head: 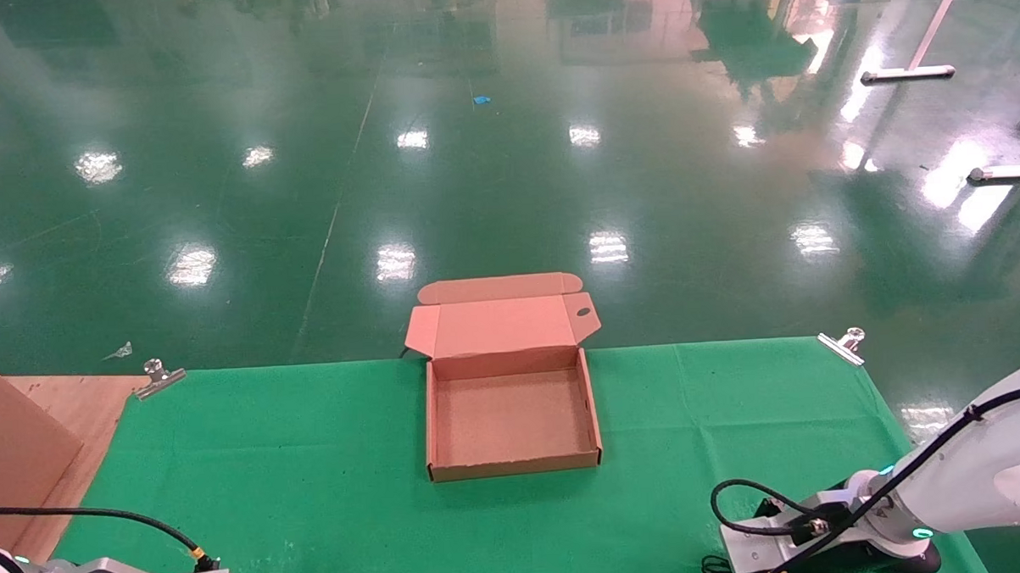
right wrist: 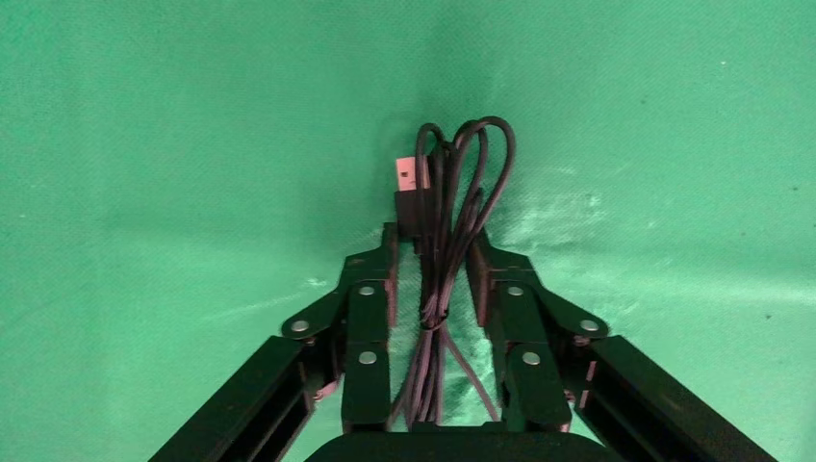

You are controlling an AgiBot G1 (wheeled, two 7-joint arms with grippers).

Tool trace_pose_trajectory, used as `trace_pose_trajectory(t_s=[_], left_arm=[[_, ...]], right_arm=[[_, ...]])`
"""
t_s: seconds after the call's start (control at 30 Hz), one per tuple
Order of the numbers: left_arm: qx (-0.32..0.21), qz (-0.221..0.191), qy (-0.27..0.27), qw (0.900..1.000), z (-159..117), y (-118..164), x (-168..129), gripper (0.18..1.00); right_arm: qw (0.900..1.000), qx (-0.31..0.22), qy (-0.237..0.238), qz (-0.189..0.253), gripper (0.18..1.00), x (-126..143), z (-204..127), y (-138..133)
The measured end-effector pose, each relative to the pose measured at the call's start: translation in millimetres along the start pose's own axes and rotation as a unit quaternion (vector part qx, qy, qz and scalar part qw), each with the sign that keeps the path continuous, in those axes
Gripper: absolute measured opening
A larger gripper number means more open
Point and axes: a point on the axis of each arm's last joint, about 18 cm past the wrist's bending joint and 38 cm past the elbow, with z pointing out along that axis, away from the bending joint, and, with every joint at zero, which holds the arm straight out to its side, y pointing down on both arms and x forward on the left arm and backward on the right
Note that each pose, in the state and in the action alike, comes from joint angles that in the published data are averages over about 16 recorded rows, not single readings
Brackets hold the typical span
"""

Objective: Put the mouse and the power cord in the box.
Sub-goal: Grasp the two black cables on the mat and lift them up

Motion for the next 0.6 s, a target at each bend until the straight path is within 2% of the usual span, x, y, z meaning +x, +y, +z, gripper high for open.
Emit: trace_pose_trajectory(t_s=[0.13, 0.3, 0.6], left_arm=[[0.003, 0.001, -0.001, 1.0, -2, 0, -1, 0.397], [0.011, 0.009, -0.007, 0.9999, -14, -4, -8, 0.351], [0.039, 0.05, -0.047, 0.9969, -68, -37, -41, 0.333]], right_arm=[[1.0, 0.004, 0.001, 0.002, 0.363, 1, -2, 0], [1.0, 0.015, 0.011, 0.004, 0.297, 8, -14, 0], [0.996, 0.056, 0.062, -0.017, 0.258, 49, -73, -15]])
